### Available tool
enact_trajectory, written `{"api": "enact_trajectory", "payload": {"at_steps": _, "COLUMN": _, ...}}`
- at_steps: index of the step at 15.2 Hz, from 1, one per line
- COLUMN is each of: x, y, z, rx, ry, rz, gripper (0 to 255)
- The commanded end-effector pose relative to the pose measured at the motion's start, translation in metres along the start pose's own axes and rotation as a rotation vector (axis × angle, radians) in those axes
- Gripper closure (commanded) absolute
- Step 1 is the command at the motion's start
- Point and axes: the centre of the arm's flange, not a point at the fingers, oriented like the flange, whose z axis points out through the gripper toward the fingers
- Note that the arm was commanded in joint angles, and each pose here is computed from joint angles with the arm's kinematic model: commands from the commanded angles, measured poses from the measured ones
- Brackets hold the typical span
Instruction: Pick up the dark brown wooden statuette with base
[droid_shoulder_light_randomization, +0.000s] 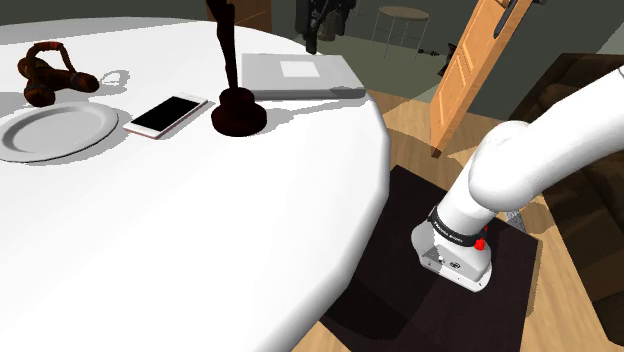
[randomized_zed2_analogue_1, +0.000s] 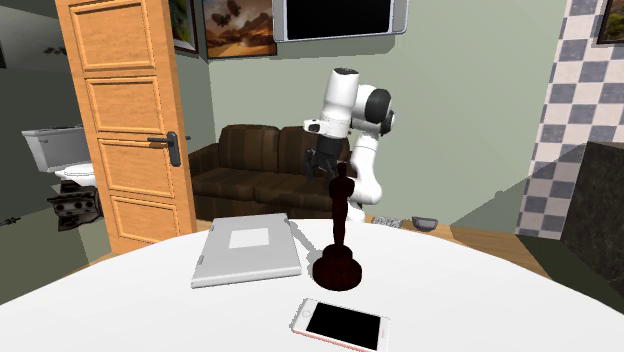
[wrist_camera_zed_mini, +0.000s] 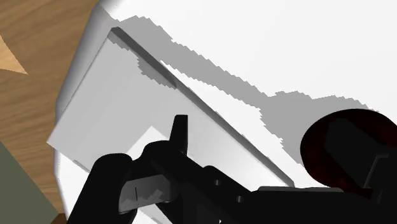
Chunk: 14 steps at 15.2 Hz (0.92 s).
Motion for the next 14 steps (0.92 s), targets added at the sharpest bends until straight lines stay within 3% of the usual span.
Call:
{"api": "enact_trajectory", "payload": {"at_steps": 1, "x": 0.01, "y": -0.018, "z": -0.012, "rx": -0.008, "ry": 0.034, "rz": -0.004, "gripper": 0}}
{"api": "enact_trajectory", "payload": {"at_steps": 14, "x": 0.072, "y": -0.134, "z": -0.1, "rx": -0.067, "ry": 0.245, "rz": -0.036, "gripper": 0}}
